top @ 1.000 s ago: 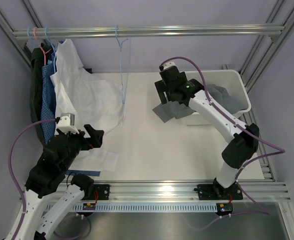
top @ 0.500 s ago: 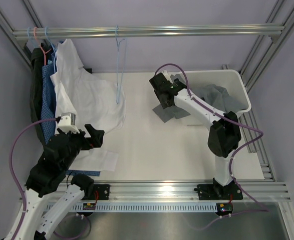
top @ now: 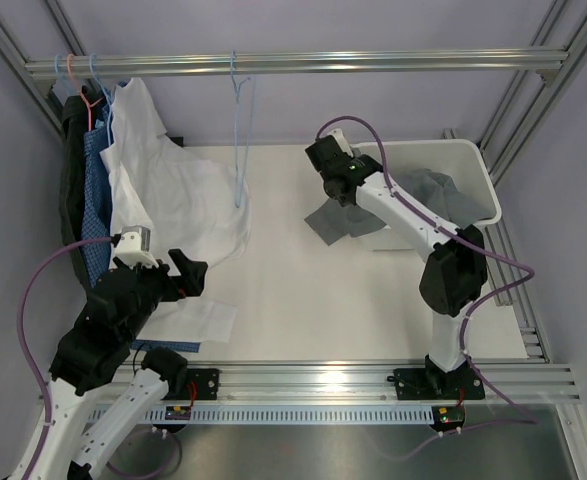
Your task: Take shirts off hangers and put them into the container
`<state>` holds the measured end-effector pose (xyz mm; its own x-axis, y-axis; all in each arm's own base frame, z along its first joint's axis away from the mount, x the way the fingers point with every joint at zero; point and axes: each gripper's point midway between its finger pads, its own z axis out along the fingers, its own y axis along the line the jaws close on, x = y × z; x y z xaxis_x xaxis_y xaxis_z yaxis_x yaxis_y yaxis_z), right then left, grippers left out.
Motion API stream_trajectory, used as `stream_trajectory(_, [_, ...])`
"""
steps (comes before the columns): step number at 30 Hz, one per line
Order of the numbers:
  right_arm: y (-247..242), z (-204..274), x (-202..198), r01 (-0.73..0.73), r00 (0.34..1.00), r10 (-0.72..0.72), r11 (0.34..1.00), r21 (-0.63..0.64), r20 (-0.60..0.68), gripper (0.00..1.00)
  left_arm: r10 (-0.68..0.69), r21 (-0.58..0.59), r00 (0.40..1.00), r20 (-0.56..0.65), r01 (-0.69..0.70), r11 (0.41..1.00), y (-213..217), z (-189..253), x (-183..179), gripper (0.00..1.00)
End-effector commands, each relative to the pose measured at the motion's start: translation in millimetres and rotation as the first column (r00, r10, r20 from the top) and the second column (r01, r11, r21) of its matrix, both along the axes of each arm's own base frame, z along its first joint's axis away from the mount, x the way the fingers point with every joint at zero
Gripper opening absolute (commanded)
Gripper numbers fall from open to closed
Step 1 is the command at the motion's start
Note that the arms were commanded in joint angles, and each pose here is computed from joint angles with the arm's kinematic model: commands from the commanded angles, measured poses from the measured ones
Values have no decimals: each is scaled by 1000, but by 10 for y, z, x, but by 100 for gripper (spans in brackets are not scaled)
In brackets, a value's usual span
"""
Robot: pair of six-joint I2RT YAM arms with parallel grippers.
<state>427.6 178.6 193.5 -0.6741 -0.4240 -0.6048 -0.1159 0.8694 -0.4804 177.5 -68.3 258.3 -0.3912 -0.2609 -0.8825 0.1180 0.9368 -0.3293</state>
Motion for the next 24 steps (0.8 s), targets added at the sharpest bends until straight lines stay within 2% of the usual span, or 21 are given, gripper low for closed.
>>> stream_trajectory(1, [-221,486,60,45,993,-52,997,62,107,32,-1,-32,999,40,2,999,-25,183,25,99])
stream_trajectory(3, [-328,586,68,58,990,-71,993,105,124,24,0,-35,999,41,2,999,-26,190,24,99])
stream_trajectory(4, [-392,642,56,65,988,-81,991,121,134,14,0,-33,999,39,2,999,-29,182,31,99])
stream_trajectory(5, [-411,647,63,61,988,-82,986,155,128,10,-1,-32,999,39,2,999,-29,185,33,99])
stream_trajectory(9, [-842,583,108,154,977,-182,961,228,107,0,-1,-30,999,36,2,1000,-30,183,35,99])
stream_trajectory(11, [-1081,399,153,228,967,-251,935,273,51,0,1,-29,999,34,0,1000,-29,167,40,99])
stream_trajectory(13, [-1340,32,147,328,944,-321,906,268,-71,0,-2,-32,999,34,3,999,-40,166,47,99])
stream_trajectory(17, [-1436,-551,95,458,885,-390,825,332,-253,5,-5,-30,1000,28,6,1000,-47,154,51,99])
stream_trajectory(22, [-1368,-1099,146,531,829,-388,772,350,-402,12,-6,-19,1000,16,7,1000,-43,117,45,99])
stream_trajectory(24, [-1339,-1175,212,547,815,-372,745,381,-443,13,-11,-18,1000,12,11,1000,-49,117,38,99])
